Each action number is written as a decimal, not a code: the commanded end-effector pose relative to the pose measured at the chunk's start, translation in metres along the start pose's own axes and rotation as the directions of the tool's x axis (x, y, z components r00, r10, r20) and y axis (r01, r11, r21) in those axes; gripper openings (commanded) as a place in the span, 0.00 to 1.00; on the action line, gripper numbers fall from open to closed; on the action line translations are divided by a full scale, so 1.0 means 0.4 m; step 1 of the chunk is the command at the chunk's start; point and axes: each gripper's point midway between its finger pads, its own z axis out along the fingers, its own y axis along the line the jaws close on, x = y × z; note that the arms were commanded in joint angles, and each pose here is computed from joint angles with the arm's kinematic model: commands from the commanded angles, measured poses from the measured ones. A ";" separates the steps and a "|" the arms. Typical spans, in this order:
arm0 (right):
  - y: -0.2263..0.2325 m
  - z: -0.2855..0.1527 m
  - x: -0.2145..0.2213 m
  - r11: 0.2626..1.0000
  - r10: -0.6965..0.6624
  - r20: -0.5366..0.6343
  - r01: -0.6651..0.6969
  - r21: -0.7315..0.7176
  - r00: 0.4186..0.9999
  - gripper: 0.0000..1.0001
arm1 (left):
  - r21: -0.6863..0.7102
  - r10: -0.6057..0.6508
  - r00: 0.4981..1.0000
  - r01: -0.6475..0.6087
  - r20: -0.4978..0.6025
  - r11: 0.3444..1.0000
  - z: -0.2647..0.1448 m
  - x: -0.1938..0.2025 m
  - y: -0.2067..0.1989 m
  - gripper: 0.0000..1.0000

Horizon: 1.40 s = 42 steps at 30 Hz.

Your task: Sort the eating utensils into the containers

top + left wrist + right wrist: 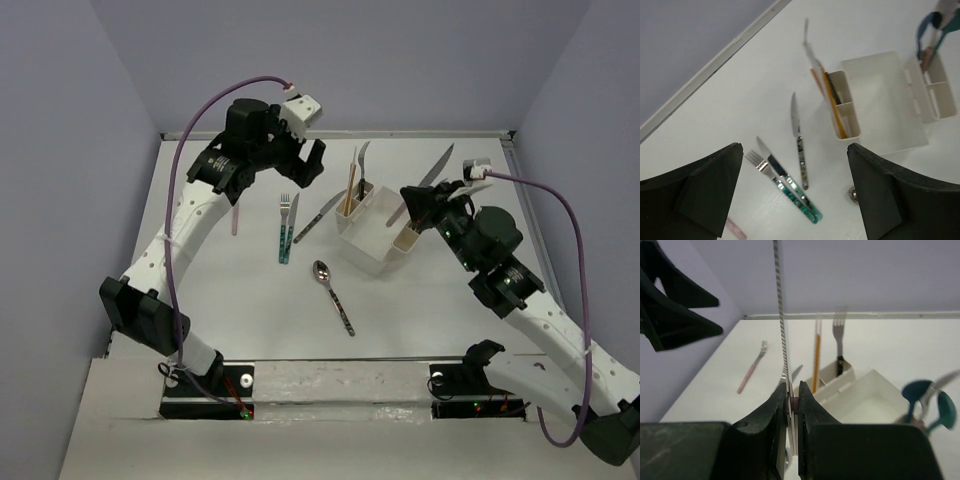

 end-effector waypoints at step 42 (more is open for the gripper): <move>-0.226 -0.079 0.094 0.908 -0.059 -0.046 0.073 0.413 0.997 0.57 | -0.598 -0.441 0.775 0.104 -0.452 0.795 0.064 0.721 0.562 0.73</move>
